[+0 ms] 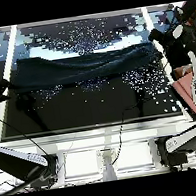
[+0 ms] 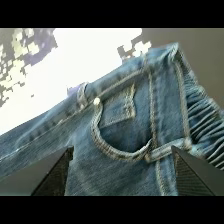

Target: Fold the clothes and pants, and hang the long-sleeved shirts on hangers.

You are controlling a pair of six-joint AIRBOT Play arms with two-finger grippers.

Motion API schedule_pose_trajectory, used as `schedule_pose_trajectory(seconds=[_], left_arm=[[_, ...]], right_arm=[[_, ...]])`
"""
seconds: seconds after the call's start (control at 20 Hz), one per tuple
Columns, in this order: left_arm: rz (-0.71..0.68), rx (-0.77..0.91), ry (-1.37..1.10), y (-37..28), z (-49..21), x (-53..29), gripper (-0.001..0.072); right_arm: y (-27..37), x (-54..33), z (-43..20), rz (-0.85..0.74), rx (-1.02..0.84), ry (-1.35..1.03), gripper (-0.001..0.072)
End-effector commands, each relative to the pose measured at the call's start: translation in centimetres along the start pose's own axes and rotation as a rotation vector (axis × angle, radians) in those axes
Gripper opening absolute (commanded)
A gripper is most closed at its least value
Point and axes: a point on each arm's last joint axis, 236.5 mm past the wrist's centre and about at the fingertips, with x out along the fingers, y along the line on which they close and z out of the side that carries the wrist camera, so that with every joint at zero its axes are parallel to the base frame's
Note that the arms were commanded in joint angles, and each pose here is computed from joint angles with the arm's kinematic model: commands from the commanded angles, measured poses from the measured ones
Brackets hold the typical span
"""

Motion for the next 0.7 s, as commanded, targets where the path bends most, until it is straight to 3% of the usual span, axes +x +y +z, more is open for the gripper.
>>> schedule_pose_trajectory(seconds=[0.0,0.35,0.65], left_arm=[[-0.093,-0.037,-0.041,-1.2,0.4,2.1,0.0701],[-0.191,-0.047,-0.140,-4.6,2.1,4.1,0.0699],[-0.192,-0.121,-0.194,-4.3,3.5,4.0,0.0699]], right_arm=[[1.0,-0.1,-1.0,0.042,0.044,0.043,0.0688],[2.5,-0.2,-1.2,0.102,0.101,0.055,0.0687],[3.0,-0.3,-1.4,0.122,0.122,0.066,0.0687]])
